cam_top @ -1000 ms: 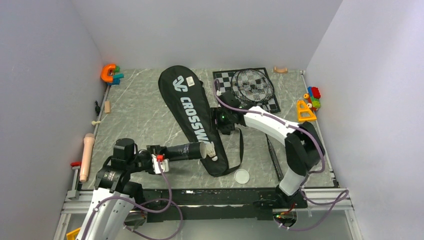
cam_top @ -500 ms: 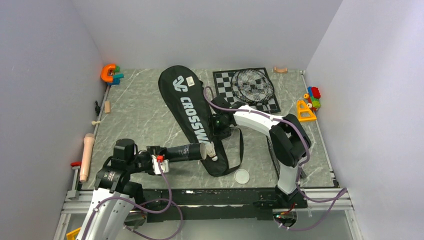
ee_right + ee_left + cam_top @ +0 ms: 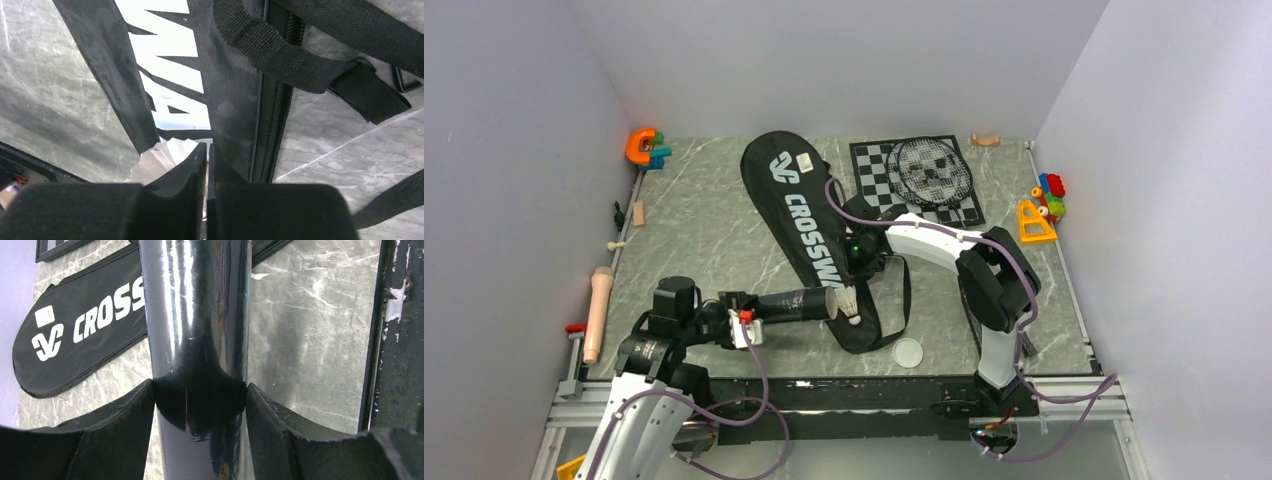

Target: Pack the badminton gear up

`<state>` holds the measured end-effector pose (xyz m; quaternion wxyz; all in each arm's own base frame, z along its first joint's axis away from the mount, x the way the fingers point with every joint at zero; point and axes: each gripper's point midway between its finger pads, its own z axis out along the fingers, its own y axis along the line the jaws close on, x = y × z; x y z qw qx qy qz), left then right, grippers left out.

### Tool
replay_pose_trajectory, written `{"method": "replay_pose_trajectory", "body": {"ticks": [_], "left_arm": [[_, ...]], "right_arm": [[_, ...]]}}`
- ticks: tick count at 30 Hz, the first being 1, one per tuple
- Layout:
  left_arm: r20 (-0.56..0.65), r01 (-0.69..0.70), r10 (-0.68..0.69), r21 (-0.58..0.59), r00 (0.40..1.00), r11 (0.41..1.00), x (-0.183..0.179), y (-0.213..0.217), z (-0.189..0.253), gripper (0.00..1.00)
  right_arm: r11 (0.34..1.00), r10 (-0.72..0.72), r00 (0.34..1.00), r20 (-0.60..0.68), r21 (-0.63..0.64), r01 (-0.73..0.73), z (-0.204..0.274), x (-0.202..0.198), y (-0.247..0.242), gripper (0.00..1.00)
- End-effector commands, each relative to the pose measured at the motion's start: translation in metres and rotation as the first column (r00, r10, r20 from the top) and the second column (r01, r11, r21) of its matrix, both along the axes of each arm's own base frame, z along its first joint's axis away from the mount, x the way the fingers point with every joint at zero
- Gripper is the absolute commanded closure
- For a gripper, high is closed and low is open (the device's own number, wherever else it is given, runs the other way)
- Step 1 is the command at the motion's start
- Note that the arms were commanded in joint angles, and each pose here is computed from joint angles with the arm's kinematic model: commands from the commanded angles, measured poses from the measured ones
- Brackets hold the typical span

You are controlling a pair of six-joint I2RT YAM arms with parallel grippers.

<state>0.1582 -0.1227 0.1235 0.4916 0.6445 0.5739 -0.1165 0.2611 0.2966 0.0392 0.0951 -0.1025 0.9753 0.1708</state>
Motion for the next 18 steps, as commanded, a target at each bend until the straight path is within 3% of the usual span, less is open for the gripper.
{"method": "replay_pose_trajectory", "body": {"ticks": [1,10,18], "left_arm": [[0.056,0.038,-0.037,-0.028,0.998,0.999,0.008,-0.007,0.011,1.00],[-0.056,-0.056,0.050,-0.110,0.997,0.992,0.021,-0.012,0.016,1.00],[-0.114,-0.099,0.079,-0.187,0.990,0.977,0.030,-0.019,0.024,1.00]], "right_arm": [[1.000,0.004,1.000,0.025,0.009,-0.004,0.019,0.000,-0.001,0.97],[0.977,-0.171,0.964,0.206,0.160,0.139,0.110,0.021,-0.040,1.00],[0.839,-0.382,0.863,0.330,0.515,0.175,0.190,0.015,-0.055,1.00]]}}
